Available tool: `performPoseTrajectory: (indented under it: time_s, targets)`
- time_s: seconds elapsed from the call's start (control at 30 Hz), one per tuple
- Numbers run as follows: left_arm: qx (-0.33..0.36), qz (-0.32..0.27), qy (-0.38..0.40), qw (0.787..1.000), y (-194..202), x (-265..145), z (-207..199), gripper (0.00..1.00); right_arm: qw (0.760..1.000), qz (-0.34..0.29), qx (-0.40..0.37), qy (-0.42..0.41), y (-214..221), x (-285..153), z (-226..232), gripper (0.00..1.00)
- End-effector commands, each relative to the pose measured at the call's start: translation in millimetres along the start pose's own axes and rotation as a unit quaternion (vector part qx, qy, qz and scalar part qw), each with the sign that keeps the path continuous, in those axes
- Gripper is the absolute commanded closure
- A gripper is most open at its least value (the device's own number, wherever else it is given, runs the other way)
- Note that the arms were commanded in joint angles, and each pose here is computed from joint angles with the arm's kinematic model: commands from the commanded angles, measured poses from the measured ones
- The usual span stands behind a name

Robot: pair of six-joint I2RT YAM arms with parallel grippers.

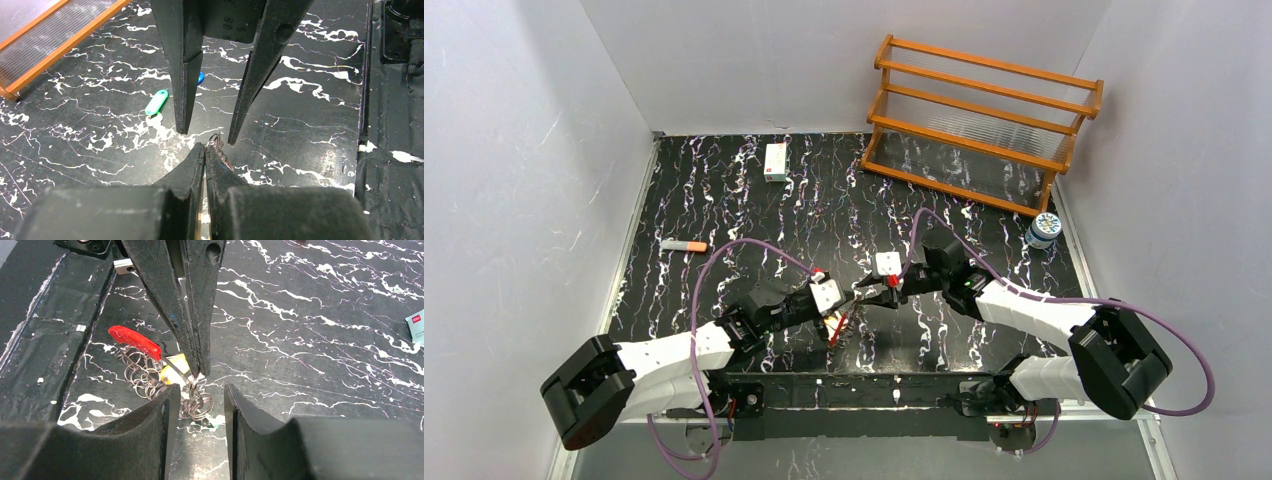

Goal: Put the keys on the keyring

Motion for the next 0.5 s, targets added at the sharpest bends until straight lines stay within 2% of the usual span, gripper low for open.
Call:
performPoseTrajectory:
  time_s: [0.0, 0.27, 0.37, 0.47]
  targets:
    - [0.016, -0.035, 0.012, 0.999, -23.6, 4.4, -1.5, 1.00, 1.000, -0.024, -0.009, -0.004, -13.8, 4.4, -10.5, 0.56]
    - [0.014, -0.035, 0.017, 0.999, -23.6, 4.3, -2.8, 1.00, 1.000, -0.016, 0.014, 0.004, -10.0, 9.3, -14.8, 0.86]
    - [0.013, -0.035, 0.022, 0.999, -23.3, 4.6, -3.9, 1.00, 1.000, -0.014, 0.022, 0.006, -8.7, 10.6, -15.9, 0.90]
    - [0.011, -0.032, 0.028, 0.999, -22.1, 5.0, -5.3, 1.00, 0.999, -0.017, 0.028, 0.014, -8.6, 10.6, -16.2, 0.99]
Point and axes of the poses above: each gripper's point midway between its finger pads, its own x axis out along the fingers, its own z axis along the line the jaws close on, y = z × x, the point moved 6 cm from there along -x, back along the fingers, and after that the axes turned 15 degrees about -x, right-handed, at the moved point
